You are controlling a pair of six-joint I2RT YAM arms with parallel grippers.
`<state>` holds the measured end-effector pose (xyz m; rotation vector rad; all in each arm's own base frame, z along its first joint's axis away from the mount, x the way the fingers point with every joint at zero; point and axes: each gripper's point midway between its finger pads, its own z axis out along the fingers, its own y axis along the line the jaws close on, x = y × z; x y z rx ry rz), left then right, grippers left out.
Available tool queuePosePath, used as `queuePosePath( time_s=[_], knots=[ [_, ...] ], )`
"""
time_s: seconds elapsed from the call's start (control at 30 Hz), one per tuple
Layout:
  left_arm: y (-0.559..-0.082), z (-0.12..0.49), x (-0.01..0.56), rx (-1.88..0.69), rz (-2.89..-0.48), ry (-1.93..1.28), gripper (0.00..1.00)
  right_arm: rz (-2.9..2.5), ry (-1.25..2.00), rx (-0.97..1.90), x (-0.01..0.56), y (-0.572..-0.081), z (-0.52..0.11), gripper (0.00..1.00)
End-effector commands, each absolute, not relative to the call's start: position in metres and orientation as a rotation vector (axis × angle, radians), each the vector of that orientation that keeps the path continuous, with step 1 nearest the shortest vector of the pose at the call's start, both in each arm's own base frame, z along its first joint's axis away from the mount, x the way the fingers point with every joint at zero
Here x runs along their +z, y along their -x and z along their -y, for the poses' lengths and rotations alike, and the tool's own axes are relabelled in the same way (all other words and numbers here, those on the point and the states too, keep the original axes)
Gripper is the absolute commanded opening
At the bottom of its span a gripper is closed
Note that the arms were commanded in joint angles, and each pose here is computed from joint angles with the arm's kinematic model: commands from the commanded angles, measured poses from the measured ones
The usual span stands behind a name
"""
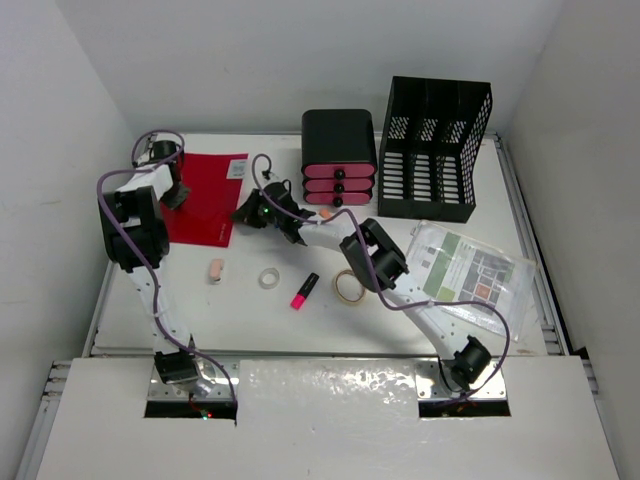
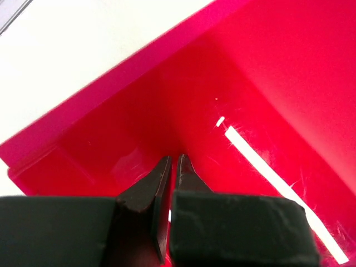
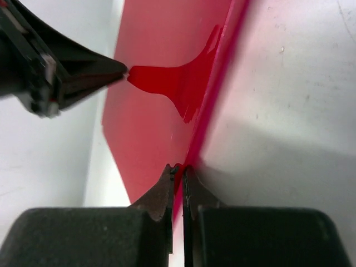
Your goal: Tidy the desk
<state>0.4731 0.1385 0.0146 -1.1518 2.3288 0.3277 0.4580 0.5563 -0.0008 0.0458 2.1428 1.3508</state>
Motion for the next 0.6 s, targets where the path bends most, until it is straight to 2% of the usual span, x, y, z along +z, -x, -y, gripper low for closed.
queuePosePath(
  time_s=[0.0,0.03,0.07,0.27,0.4,0.57],
  knots=[
    [-0.487,-0.145,0.063,0.282,-2.243,1.152,0.00,-2.074,0.107,1.258,0.057,-0.455,-0.557,0.00],
    [-0.494,-0.150,0.079,0.275,-2.204,1.152,0.00,-2.067,0.149,1.222,0.060,-0.454,-0.554,0.00],
    [-0.496,-0.156,0.094,0.277,-2.172,1.153,0.06,-2.107,0.167,1.181,0.050,-0.449,-0.546,0.00],
    [-0.496,-0.188,0.178,0.278,-1.964,1.163,0.27,-2.040,0.381,1.009,0.099,-0.446,-0.526,0.00],
    [-0.493,-0.185,0.204,0.243,-1.915,1.153,0.30,-1.969,0.497,0.963,0.139,-0.443,-0.520,0.00],
    [-0.488,-0.180,0.192,0.207,-1.921,1.169,0.34,-1.903,0.554,0.913,0.175,-0.434,-0.504,0.00]
  ],
)
